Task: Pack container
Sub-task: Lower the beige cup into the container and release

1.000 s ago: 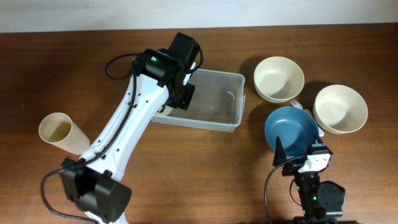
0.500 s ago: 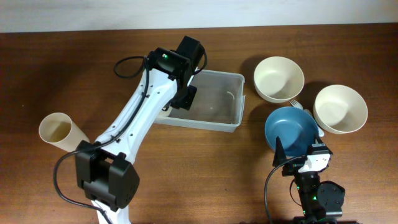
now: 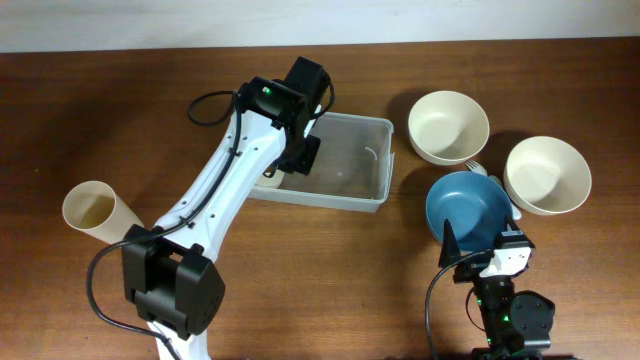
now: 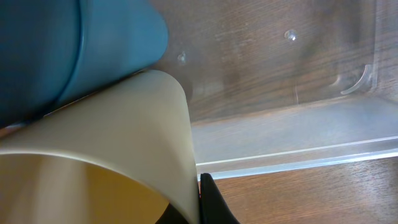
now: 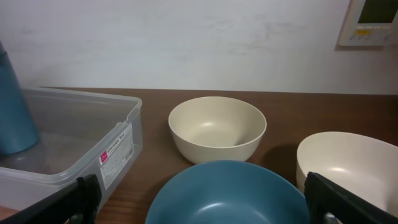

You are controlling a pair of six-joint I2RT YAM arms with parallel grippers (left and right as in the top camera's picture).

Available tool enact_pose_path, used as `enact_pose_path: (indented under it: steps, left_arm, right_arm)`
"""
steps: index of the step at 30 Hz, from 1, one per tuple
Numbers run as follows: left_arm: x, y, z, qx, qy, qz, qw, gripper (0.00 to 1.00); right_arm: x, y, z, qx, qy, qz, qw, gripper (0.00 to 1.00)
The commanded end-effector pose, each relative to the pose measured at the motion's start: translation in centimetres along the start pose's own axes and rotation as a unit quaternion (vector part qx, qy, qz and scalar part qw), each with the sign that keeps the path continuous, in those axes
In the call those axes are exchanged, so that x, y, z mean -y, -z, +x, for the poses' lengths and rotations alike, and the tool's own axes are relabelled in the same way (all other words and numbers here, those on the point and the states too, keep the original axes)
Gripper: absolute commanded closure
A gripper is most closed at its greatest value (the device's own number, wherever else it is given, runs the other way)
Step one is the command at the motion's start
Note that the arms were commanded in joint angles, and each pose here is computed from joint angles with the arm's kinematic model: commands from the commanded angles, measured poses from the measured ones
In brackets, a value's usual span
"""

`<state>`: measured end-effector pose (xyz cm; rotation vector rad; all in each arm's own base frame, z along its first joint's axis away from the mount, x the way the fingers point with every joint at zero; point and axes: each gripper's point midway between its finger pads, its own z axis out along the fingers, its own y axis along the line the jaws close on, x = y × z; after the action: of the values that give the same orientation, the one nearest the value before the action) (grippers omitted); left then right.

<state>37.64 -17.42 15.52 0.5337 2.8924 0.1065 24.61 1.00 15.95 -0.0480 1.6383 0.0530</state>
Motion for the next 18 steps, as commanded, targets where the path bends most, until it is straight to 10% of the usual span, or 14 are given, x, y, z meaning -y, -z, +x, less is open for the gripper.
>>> enact_pose_path:
  steps: [1,13,18]
  left_arm:
    - [0.1,-0.6,0.2,-0.006,0.004,0.001,1.0,0.98]
    - [0.2,-2.4,0.9,-0.018,0.002,-0.003,1.0,0.98]
    - [0.2,-2.4,0.8,-0.016,0.002,-0.003,1.0,0.61]
  right_arm:
    - [0.0,0.0,0.2,-0.001,-0.002,0.0,1.0,0.01]
    - [0.0,0.0,0.2,-0.001,-0.002,0.0,1.0,0.01]
    - [0.0,0.0,0.2,-0.001,-0.002,0.0,1.0,0.01]
